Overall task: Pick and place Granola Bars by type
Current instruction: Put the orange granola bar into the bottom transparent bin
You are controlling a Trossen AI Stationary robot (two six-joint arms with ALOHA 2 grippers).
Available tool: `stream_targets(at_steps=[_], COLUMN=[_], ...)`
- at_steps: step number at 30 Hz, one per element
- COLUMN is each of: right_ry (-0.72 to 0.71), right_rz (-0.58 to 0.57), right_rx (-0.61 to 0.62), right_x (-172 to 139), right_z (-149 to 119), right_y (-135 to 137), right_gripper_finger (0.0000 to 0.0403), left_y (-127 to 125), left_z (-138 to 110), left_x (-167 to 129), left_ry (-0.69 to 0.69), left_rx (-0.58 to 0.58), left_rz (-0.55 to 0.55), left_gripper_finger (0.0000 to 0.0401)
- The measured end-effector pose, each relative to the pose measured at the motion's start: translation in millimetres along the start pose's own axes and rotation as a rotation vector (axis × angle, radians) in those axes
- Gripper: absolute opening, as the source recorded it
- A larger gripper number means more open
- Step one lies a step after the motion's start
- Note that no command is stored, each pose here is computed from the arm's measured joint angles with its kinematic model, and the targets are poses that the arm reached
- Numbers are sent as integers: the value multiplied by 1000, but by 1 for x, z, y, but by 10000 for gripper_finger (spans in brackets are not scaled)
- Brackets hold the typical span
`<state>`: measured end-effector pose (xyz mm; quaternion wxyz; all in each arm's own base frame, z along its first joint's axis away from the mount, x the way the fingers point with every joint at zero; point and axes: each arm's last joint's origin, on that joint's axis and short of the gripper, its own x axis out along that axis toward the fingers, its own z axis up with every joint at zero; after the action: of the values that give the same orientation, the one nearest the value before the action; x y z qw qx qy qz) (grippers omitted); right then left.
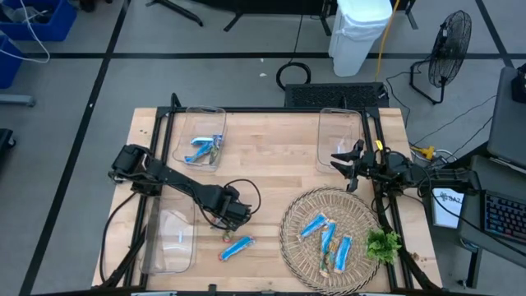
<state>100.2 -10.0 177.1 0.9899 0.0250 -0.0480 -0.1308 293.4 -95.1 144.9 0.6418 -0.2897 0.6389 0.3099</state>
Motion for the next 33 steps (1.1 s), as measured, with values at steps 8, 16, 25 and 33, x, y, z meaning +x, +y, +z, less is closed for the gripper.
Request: stream_targets(at_steps=[8, 16, 25, 33], right_ry=[1, 1, 21, 30], right_rz=[0, 0, -2, -3], right_rx=[0, 0, -5, -7], right_x=[0, 0, 0, 0], right_z=[0, 0, -2, -3], right_y=[0, 0, 0, 0], right_gripper_finger=[114, 114, 114, 114], left_y=[1, -5, 1, 35], left_z=[0, 5, -18, -74], left_x=[-2, -17, -93, -144], left_ry=[-4, -142, -651, -995], left_rx=[49, 182, 401, 414], left_rz=[2, 25, 49, -60], left_gripper_finger=[40, 22, 18, 16])
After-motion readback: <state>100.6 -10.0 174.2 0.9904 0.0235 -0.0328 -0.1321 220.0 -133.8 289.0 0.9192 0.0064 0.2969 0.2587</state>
